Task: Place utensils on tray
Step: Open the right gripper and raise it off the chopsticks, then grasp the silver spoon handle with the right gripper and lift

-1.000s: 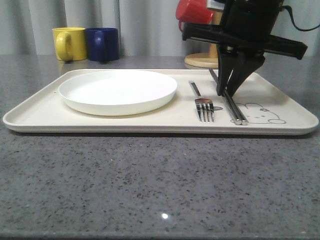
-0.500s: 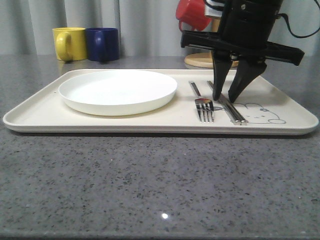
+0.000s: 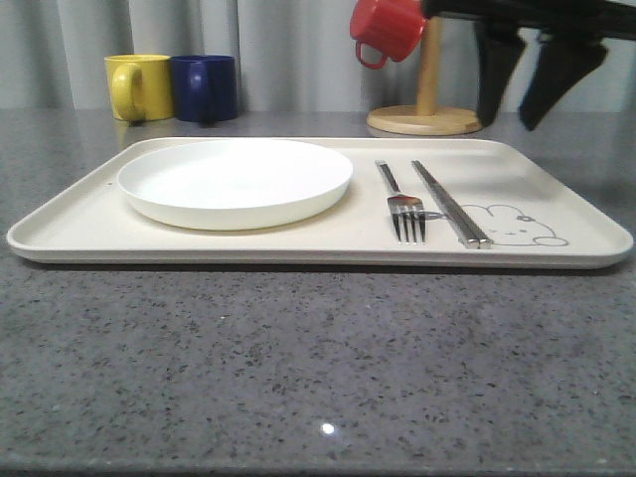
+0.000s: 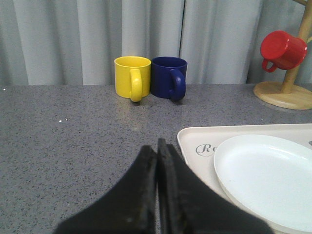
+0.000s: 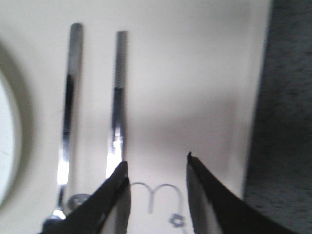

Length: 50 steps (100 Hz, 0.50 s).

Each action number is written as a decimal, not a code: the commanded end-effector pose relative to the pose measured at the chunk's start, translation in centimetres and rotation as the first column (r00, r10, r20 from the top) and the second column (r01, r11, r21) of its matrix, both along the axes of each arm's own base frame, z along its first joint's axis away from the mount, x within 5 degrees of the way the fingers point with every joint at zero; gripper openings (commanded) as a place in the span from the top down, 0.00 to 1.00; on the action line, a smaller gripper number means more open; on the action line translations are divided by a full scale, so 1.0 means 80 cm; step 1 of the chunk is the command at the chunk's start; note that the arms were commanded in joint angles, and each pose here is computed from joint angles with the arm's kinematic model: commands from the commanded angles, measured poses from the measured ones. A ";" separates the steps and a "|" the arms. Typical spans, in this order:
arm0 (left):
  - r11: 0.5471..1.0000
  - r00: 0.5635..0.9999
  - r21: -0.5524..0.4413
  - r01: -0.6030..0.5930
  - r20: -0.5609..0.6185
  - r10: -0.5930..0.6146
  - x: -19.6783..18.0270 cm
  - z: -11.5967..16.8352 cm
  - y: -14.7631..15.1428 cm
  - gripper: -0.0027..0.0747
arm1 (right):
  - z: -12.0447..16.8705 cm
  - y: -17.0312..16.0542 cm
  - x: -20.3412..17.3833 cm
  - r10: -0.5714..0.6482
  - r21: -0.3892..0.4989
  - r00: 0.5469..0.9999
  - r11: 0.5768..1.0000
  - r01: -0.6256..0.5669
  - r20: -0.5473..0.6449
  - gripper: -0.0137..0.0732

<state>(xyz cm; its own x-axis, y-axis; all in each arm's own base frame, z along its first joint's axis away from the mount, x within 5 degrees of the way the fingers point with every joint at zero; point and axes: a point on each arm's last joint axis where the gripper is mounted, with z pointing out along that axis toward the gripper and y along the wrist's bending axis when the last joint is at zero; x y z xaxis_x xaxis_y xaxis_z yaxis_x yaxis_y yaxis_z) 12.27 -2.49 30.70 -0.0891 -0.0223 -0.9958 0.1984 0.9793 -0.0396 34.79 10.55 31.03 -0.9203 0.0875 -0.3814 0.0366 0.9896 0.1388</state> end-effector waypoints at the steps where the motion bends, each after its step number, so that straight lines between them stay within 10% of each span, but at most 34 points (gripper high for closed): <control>1: 0.999 0.995 -0.027 -0.027 0.093 0.029 0.001 0.020 0.003 0.99 | 0.040 -0.039 -0.008 0.000 -0.040 0.997 0.999 0.003 0.076 0.50; 50: 0.999 0.995 -0.027 -0.027 0.093 0.029 0.001 0.020 0.003 0.99 | 0.034 -0.216 -0.015 -0.172 -0.159 0.985 0.973 0.168 -0.014 0.50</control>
